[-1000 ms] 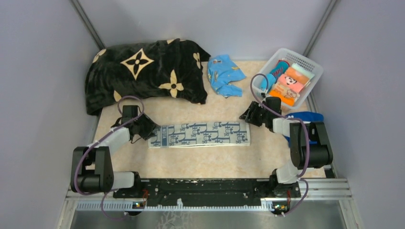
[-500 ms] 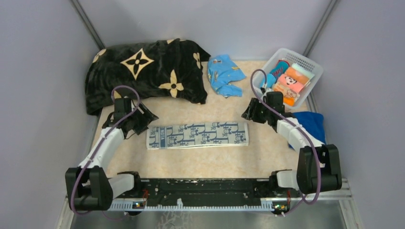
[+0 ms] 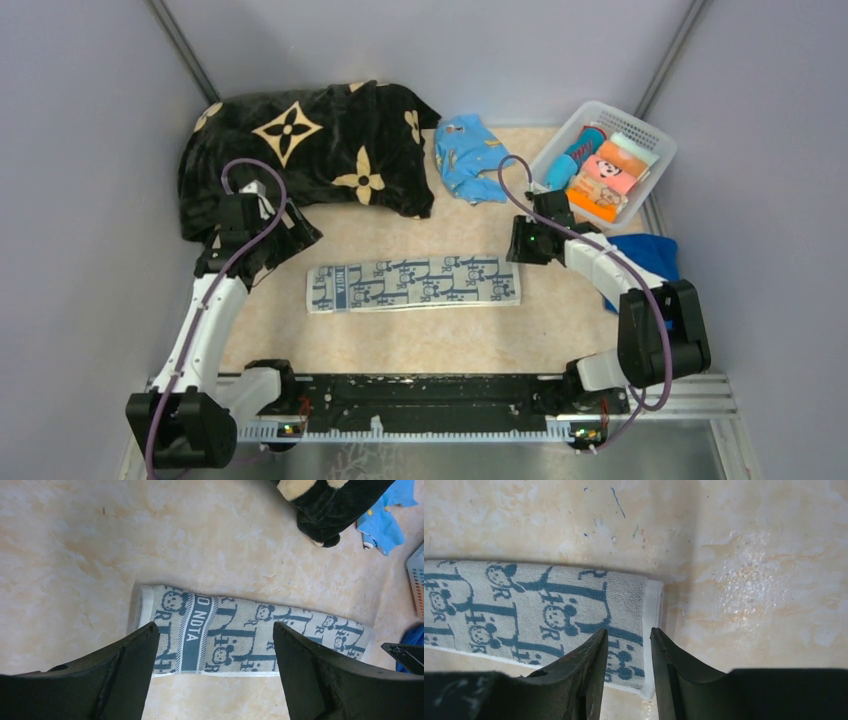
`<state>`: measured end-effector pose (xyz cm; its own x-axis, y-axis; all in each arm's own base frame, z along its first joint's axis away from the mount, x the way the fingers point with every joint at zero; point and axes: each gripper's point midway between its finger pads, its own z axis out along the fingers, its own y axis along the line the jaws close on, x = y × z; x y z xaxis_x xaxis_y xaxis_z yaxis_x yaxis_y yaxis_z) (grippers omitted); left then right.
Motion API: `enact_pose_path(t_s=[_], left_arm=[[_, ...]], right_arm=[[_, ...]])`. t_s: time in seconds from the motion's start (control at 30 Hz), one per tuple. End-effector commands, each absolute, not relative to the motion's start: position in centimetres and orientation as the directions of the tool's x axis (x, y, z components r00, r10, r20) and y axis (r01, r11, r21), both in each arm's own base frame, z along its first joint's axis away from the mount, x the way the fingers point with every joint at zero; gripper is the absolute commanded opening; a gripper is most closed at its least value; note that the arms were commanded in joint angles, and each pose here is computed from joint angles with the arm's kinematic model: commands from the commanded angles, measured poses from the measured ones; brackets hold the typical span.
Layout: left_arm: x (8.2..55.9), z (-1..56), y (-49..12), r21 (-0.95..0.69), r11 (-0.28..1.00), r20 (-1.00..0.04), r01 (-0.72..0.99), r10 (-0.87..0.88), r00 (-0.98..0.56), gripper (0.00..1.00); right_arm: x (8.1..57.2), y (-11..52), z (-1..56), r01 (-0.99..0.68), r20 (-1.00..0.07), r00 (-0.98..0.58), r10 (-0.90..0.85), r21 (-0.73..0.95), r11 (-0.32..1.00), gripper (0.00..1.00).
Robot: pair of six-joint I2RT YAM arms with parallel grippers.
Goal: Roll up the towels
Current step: Fold the towel at the center of the board.
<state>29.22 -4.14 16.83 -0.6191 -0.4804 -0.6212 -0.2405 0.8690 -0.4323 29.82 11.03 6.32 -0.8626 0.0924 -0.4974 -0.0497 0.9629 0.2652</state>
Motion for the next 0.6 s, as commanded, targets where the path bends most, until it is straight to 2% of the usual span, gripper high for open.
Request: enact_pose_path(t_s=[0.0,0.17,0.4,0.57], left_arm=[[29.1,15.4,-5.2,-0.459,0.866,-0.589,-0.200,-0.465,-0.660,0.89],[28.9,14.4,-5.4,-0.440,0.876,-0.543,-0.196,-0.434,-0.719,0.89],[29.0,15.5,-4.5,-0.388,0.906,-0.603,-0.169,-0.388,-0.697,0.91],[29.2,16.1,-4.5,-0.371,0.919,-0.628,-0.133,-0.354,-0.693,0.91]], right_arm=[[33.0,12.9,9.0,-0.101,-0.577,-0.809,0.111,0.323,0.941,0.37],[33.9,13.3,6.7,-0.096,-0.545,-0.832,0.103,0.324,0.941,0.32],[32.9,12.0,2.4,-0.035,-0.447,-0.891,0.083,0.250,0.968,0.29],[32.9,11.2,5.5,-0.059,-0.494,-0.868,0.048,0.198,0.978,0.33]])
